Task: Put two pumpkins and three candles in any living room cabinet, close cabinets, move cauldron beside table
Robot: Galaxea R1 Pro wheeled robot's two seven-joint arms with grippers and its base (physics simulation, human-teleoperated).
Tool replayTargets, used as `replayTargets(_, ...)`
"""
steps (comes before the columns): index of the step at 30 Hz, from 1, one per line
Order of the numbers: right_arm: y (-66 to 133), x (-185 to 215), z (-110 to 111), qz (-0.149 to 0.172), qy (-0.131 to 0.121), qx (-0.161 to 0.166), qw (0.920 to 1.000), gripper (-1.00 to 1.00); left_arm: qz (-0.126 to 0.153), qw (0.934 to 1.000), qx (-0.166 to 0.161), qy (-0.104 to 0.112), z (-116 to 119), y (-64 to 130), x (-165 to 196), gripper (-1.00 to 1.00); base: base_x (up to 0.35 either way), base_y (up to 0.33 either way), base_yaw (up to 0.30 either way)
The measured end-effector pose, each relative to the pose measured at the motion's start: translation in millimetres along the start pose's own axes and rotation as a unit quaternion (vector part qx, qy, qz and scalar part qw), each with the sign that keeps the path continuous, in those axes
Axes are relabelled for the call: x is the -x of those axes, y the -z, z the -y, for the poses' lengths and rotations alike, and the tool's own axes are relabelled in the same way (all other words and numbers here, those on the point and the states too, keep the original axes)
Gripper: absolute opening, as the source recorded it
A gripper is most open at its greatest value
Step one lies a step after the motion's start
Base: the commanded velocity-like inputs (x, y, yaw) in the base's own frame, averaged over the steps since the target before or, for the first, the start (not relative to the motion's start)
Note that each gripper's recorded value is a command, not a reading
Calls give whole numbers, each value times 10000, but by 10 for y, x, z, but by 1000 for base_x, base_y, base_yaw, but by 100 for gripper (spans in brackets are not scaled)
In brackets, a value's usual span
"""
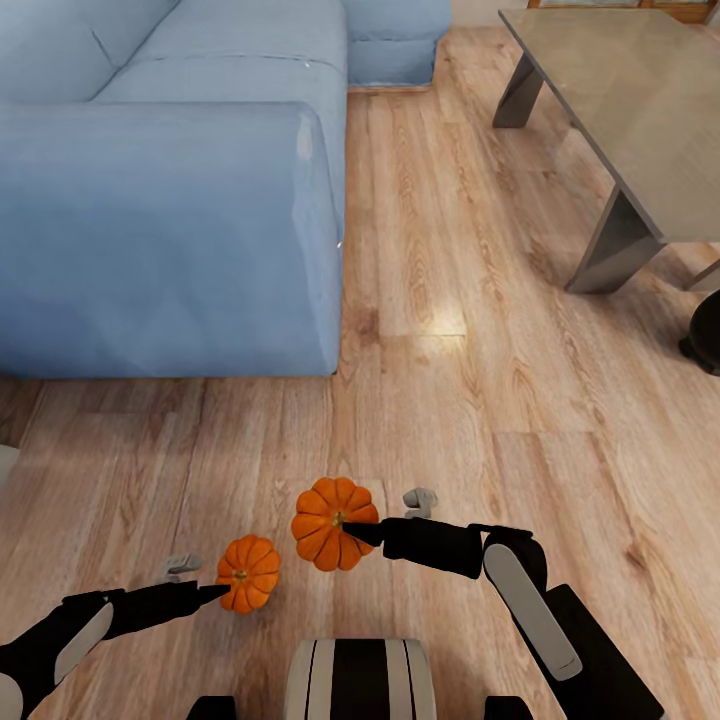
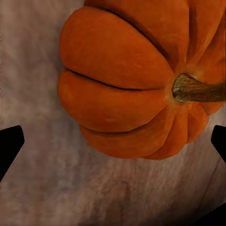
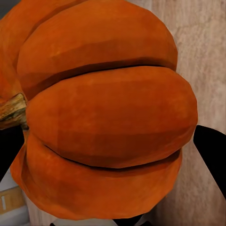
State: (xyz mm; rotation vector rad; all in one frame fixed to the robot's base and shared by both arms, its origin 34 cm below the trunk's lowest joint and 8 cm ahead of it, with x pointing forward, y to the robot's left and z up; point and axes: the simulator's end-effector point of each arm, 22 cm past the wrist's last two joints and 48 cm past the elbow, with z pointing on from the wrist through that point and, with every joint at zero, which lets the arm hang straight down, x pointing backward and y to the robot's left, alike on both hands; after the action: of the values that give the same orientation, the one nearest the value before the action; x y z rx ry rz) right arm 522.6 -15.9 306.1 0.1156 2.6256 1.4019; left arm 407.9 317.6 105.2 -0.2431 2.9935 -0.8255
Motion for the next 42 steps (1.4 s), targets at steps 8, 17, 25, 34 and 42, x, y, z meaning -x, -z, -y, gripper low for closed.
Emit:
replayTargets(8,0,1,0,1,1,0,10000,-100,0,10000,0,0,0,-1,0,100,64,0,0)
replayTargets(17,-2,-2,5,-3,-3,-4,10000,-100,0,10000,0,1,-1,-1,0,100,12,-11,0)
replayTargets(25,-2,-5,9,-5,-2,-9,10000,-100,-2,10000,7,3,-4,-1,0,100,18,-11,0)
replayTargets(34,-37,-41,65,-48,-71,-12,10000,-100,-70,10000,16,42,-40,-46,-63,100,0,0,0)
replayTargets(42,-99,-117,184,-131,-177,-52,9997,-100,-192,9997,36,115,-106,-121,-177,100,0,0,0)
